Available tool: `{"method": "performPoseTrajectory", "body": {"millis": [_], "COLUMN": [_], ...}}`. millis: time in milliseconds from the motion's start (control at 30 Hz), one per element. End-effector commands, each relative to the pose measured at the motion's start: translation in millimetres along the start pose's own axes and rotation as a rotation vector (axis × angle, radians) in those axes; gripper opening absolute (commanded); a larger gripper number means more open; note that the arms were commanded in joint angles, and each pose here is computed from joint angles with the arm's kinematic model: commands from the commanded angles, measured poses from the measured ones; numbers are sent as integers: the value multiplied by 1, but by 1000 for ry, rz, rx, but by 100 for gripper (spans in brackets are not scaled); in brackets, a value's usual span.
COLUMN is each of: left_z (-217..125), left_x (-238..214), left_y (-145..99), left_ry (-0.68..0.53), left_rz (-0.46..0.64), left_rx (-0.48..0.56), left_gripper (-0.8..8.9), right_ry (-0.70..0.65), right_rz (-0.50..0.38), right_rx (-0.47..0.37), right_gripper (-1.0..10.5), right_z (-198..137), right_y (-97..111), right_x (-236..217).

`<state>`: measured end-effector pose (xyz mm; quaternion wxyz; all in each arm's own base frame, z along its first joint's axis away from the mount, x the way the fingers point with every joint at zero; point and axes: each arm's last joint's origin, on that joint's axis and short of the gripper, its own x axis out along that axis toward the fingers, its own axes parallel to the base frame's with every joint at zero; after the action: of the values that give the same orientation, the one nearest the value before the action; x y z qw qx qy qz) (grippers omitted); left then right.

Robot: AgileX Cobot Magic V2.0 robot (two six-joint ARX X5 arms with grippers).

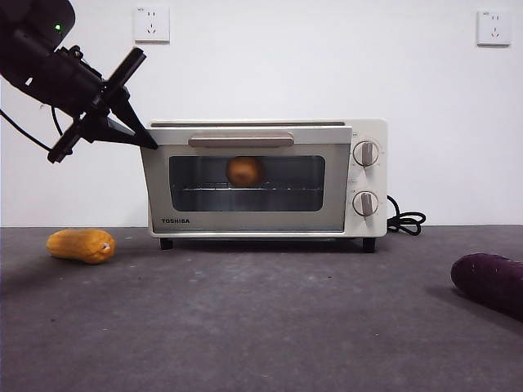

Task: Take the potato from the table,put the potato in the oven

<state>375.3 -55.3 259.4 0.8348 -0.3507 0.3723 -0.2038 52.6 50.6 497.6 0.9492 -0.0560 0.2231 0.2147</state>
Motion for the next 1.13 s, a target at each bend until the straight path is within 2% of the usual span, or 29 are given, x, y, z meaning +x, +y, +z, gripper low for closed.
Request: {"method": "performPoseTrajectory", "body": {"millis": [33,333,467,600,733,933,1133], "left_z": [4,12,12,9,5,-6,-24], "left_x": [-1,-2,-3,-10,-35,-97,-157], "left_y": [-4,-10,-12,-20,-44,-81,-108], "left_ry": [-31,-130,-107,-76,-101,-176,-249], "left_rz": [-1,-26,-66,-105,-111,-105,-139], "left_rx": [18,55,56,103,211,352,411], "left_gripper": [-7,-7,-7,-6,-6,-5,-4], "right_ry": [27,26,22,10,3,-4,-4], "right_rz": [-3,-7,-22,-75,-107,-134,-133], "right_rx": [-2,-3,-5,-8,-8,-8,-8], "right_gripper": [-3,-2,1,1,1,2,2], "right_z": [-3,-3,-3,-2,-2,-2,-2], "right_y": [0,0,0,-1,-2,-3,-3], "right_x": [2,2,2,2,2,2,2]}}
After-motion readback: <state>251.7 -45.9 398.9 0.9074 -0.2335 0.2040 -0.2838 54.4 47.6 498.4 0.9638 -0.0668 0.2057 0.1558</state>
